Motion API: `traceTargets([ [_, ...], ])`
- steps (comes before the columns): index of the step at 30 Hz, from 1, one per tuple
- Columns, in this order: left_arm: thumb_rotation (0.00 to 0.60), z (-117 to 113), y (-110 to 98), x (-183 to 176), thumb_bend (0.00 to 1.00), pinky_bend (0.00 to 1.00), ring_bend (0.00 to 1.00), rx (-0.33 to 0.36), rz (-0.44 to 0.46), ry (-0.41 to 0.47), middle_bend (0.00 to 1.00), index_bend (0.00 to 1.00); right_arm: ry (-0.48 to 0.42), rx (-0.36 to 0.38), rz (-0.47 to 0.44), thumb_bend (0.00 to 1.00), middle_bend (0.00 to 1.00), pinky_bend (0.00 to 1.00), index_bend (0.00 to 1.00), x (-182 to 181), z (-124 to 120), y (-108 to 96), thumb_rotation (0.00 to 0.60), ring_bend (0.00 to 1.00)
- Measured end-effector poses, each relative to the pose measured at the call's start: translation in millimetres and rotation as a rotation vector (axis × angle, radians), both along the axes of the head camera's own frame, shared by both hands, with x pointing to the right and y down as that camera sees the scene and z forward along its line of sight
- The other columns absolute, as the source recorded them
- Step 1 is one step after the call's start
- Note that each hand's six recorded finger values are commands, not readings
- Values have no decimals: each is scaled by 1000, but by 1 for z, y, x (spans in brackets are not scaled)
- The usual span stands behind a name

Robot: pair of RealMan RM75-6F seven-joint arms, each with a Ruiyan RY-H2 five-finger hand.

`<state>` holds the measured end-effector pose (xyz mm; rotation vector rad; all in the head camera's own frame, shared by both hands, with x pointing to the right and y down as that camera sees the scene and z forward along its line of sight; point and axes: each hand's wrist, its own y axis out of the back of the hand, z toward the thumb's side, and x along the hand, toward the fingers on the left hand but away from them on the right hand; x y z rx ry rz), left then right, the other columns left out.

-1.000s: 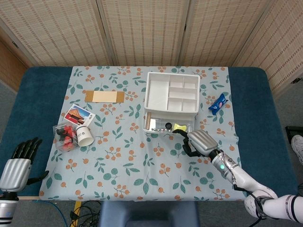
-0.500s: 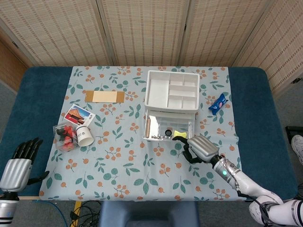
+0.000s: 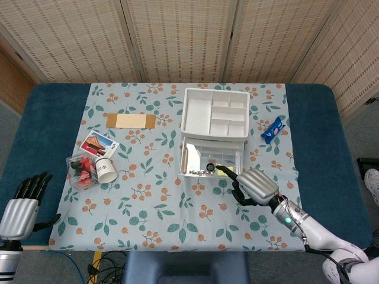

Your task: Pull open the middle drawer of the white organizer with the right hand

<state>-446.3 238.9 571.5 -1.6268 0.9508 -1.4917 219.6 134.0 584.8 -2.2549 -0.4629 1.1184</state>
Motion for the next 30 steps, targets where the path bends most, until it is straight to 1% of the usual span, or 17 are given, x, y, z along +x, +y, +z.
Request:
traceTargets([
  [4, 600, -2, 0, 0, 165, 79, 64, 5, -1, 3, 62, 54, 16, 88, -62, 565, 732, 1000, 0, -8, -20, -14, 600, 841],
  [6, 600, -3, 1, 0, 165, 79, 64, 7, -3, 3, 63, 54, 26, 140, -98, 516, 733, 1000, 33, -15, -27, -22, 600, 841],
  [8, 600, -4, 1, -1, 165, 79, 64, 8, -4, 3, 63, 54, 41, 187, -135, 424, 733, 1000, 103, -21, -32, -29, 600, 841],
  [9, 600, -4, 1, 0, 165, 79, 64, 10, -4, 3, 62, 54, 55, 220, -162, 390, 733, 1000, 123, -26, -34, -34, 600, 841],
  [11, 600, -6, 1, 0, 166, 79, 64, 16, -5, 5, 62, 54, 80, 272, -204, 320, 741, 1000, 175, -33, -36, -43, 600, 841],
  [13, 600, -7, 1, -2, 165, 79, 64, 18, -9, 2, 63, 54, 113, 325, -251, 283, 752, 1000, 220, -41, -36, -53, 600, 841],
  [15, 600, -8, 2, -4, 166, 79, 64, 17, -15, -3, 62, 54, 143, 364, -291, 244, 768, 1000, 253, -51, -33, -62, 600, 841],
  [17, 600, -8, 2, -4, 166, 79, 64, 18, -18, -3, 63, 54, 162, 384, -316, 205, 788, 1000, 277, -60, -29, -69, 600, 848],
  [22, 600, -10, 2, -6, 166, 79, 64, 21, -22, -7, 63, 54, 201, 426, -376, 191, 825, 1000, 328, -79, -12, -77, 600, 882],
  [27, 600, -10, 3, -7, 165, 78, 64, 19, -25, -9, 63, 54, 247, 458, -425, 197, 838, 1000, 348, -92, 4, -81, 600, 893],
  [30, 600, -10, 3, -8, 166, 78, 64, 19, -27, -11, 63, 54, 266, 463, -437, 204, 843, 1000, 349, -98, 13, -84, 600, 897],
])
